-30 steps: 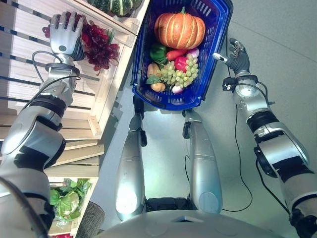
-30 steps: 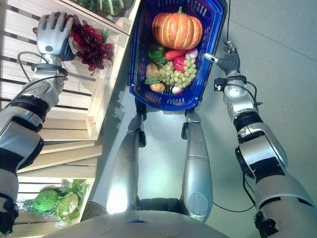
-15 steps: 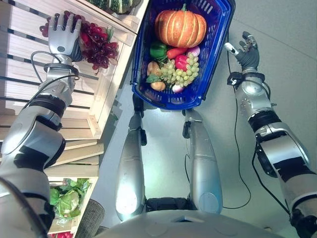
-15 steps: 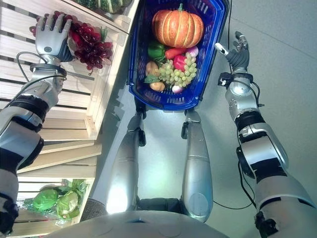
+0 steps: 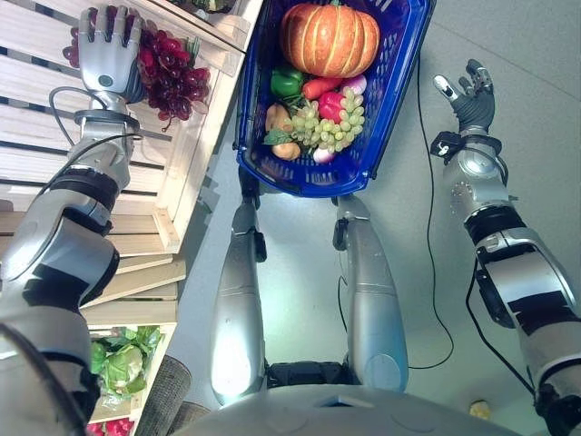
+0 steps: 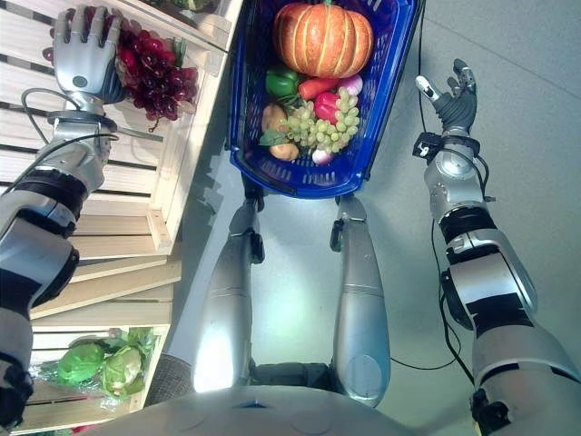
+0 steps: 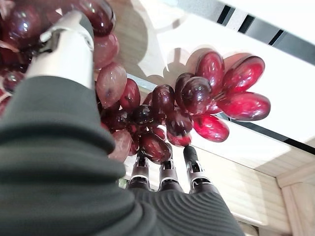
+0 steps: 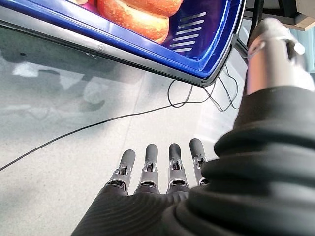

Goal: Pick up fruits and vegetables into the basket

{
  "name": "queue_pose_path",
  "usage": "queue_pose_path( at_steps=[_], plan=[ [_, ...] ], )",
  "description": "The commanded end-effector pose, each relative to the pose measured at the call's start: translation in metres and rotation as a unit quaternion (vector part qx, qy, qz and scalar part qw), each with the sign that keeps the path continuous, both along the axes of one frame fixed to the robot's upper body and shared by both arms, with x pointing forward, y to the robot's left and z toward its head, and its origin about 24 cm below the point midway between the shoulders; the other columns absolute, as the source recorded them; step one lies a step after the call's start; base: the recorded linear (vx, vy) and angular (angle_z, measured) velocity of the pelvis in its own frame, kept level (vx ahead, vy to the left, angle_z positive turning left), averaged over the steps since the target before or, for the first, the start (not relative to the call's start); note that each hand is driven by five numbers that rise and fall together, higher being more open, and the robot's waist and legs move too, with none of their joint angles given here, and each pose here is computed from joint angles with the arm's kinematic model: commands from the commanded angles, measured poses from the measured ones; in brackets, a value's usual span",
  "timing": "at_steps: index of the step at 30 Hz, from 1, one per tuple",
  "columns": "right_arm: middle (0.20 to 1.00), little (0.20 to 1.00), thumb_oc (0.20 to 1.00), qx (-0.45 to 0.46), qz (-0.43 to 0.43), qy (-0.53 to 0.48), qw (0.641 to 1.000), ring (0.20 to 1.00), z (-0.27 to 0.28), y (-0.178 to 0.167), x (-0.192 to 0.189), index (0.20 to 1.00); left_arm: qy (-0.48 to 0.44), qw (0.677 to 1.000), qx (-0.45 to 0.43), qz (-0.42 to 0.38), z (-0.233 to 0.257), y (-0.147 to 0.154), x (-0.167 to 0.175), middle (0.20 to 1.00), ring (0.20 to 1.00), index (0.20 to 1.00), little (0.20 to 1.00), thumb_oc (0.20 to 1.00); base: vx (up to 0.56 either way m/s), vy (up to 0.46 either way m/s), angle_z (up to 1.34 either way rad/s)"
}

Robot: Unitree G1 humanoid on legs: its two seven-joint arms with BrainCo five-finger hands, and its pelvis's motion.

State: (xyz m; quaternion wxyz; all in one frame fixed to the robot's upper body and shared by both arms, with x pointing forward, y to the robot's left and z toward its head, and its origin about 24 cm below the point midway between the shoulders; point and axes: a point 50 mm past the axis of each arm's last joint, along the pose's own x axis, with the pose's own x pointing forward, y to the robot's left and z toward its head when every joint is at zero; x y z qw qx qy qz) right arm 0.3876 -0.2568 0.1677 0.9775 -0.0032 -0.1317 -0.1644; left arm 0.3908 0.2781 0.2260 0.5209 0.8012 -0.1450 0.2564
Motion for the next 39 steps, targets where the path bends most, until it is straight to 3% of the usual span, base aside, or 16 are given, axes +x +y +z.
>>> queue_pose_path(
  at_steps=[1, 8, 10, 11, 12, 15, 26, 33, 35, 36, 37, 39],
  plan=[
    [1.0, 1.0, 1.0, 0.004, 0.003, -0.045, 0.999, 1.0, 0.011, -0.007, -0.005, 1.0, 0.006, 0.998, 0.035, 0.052, 0.01, 0.02, -0.005, 1.0, 1.0, 1.0, 1.0, 1.0, 0.0, 0.0, 0.0],
    [1.0, 1.0, 1.0, 0.001, 0.008, -0.049, 0.999, 1.0, 0.014, -0.003, -0.003, 1.0, 0.017, 0.997, 0.054, 0.055, 0.012, 0.018, -0.003, 1.0, 1.0, 1.0, 1.0, 1.0, 0.0, 0.0, 0.0],
    [1.0, 1.0, 1.0, 0.003, 0.008, -0.049, 0.999, 1.0, 0.014, -0.002, -0.003, 1.0, 0.021, 0.996, 0.056, 0.059, 0.012, 0.019, -0.003, 0.818, 0.818, 0.818, 0.818, 0.818, 0.0, 0.0, 0.0],
    [1.0, 1.0, 1.0, 0.003, 0.008, -0.049, 0.999, 1.0, 0.014, -0.002, -0.003, 1.0, 0.021, 0.996, 0.056, 0.059, 0.012, 0.019, -0.003, 0.818, 0.818, 0.818, 0.818, 0.818, 0.0, 0.0, 0.0],
    [1.0, 1.0, 1.0, 0.002, 0.008, -0.049, 0.999, 1.0, 0.014, -0.002, -0.003, 1.0, 0.023, 0.996, 0.055, 0.06, 0.012, 0.02, -0.003, 0.711, 0.711, 0.711, 0.711, 0.711, 0.0, 0.0, 0.0],
    [1.0, 1.0, 1.0, 0.004, 0.007, -0.05, 0.999, 1.0, 0.014, -0.003, -0.003, 1.0, 0.037, 0.996, 0.052, 0.067, 0.009, 0.022, -0.003, 0.2, 0.2, 0.2, 0.2, 0.2, 0.0, 0.0, 0.0],
    [1.0, 1.0, 1.0, 0.01, 0.01, -0.055, 0.998, 1.0, 0.018, 0.0, -0.001, 1.0, 0.105, 0.99, 0.023, 0.091, 0.0, 0.026, 0.0, 0.2, 0.2, 0.2, 0.2, 0.2, 0.0, 0.0, 0.0],
    [1.0, 1.0, 1.0, 0.011, 0.015, -0.055, 0.998, 1.0, 0.017, 0.002, -0.001, 1.0, 0.122, 0.987, -0.051, 0.093, -0.007, 0.028, 0.0, 0.2, 0.2, 0.2, 0.2, 0.2, 0.0, 0.0, 0.0],
    [1.0, 1.0, 1.0, 0.013, 0.018, -0.055, 0.998, 1.0, 0.014, 0.005, -0.002, 1.0, 0.111, 0.975, -0.176, 0.075, -0.015, 0.031, -0.001, 0.2, 0.2, 0.2, 0.2, 0.2, 0.0, 0.0, 0.0],
    [1.0, 1.0, 1.0, 0.013, 0.018, -0.055, 0.998, 1.0, 0.014, 0.005, -0.002, 1.0, 0.111, 0.975, -0.176, 0.075, -0.015, 0.031, -0.001, 0.2, 0.2, 0.2, 0.2, 0.2, 0.0, 0.0, 0.0],
    [1.0, 1.0, 1.0, 0.015, 0.02, -0.055, 0.998, 1.0, 0.013, 0.006, -0.002, 1.0, 0.102, 0.956, -0.269, 0.059, -0.021, 0.033, -0.002, 0.2, 0.2, 0.2, 0.2, 0.2, 0.0, 0.0, 0.0],
    [1.0, 1.0, 1.0, 0.017, 0.023, -0.055, 0.998, 1.0, 0.011, 0.005, -0.003, 1.0, 0.094, 0.931, -0.35, 0.034, -0.025, 0.034, -0.003, 0.2, 0.2, 0.2, 0.2, 0.2, 0.0, 0.0, 0.0]
  ],
)
